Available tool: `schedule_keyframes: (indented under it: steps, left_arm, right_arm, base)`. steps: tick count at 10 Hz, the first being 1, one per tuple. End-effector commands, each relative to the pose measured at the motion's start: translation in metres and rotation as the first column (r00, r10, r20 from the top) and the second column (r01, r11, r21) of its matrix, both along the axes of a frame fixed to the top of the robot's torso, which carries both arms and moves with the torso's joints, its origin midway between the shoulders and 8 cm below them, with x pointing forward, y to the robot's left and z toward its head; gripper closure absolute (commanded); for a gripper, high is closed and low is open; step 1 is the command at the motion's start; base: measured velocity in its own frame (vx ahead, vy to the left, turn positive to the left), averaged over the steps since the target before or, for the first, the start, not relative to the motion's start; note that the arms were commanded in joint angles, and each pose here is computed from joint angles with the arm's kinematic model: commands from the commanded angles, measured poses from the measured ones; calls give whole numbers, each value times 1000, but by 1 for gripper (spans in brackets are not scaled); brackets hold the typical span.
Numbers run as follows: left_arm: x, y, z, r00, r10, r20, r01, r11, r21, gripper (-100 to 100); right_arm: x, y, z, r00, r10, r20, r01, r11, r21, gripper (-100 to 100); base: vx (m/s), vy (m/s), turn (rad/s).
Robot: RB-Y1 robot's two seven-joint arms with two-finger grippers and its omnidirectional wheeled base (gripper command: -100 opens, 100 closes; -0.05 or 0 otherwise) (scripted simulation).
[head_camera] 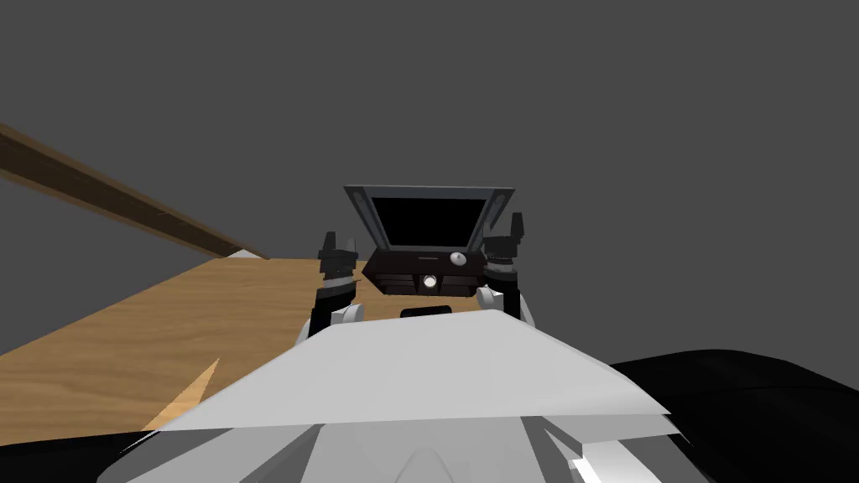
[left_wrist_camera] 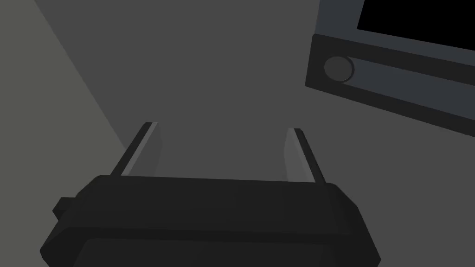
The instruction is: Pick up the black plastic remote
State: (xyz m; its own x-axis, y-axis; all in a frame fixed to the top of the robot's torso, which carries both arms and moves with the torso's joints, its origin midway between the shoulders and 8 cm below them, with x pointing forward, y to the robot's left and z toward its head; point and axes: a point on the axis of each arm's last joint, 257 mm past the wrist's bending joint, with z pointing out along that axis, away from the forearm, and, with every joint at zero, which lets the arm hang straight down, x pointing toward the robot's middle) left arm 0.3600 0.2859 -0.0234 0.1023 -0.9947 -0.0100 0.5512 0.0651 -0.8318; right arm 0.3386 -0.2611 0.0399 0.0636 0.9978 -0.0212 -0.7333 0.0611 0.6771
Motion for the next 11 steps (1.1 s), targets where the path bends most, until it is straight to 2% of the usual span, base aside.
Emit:
schedule_keyframes:
  steps: [1, 3, 6, 7, 9, 10, 11]
  left_arm:
    - [15, 4, -20, 998, -13, -61, 13, 1000, -8, -100]
    - [29, 8, -42, 992, -22, -124, 20, 1000, -22, -100]
    - [55, 20, -84, 970, -35, -241, 23, 998, -51, -100]
    - [56, 20, -88, 967, -34, -251, 21, 998, -53, -100]
    - [73, 30, -117, 942, -41, -333, 16, 997, -76, -100]
    - [74, 32, -125, 935, -39, -351, 12, 997, -78, -100]
    - [83, 38, -144, 916, -40, -400, 4, 996, -92, -100]
  right_arm:
    - [0, 0, 0, 1000, 0, 0, 0, 1000, 0, 0]
    - [0, 0, 0, 1000, 0, 0, 0, 1000, 0, 0]
    - [0, 0, 0, 1000, 0, 0, 0, 1000, 0, 0]
    - [0, 0, 0, 1000, 0, 0, 0, 1000, 0, 0]
    - [0, 0, 0, 1000, 0, 0, 0, 1000, 0, 0]
    - [0, 0, 0, 1000, 0, 0, 0, 1000, 0, 0]
    - [0, 0, 0, 1000, 0, 0, 0, 1000, 0, 0]
  base:
    - [-2, -8, -180]
    - [-4, -8, -172]
    - [-1, -12, -171]
    - [1, -5, -72]
    - [2, -12, -183]
    - [2, -8, -96]
    - [3, -11, -180]
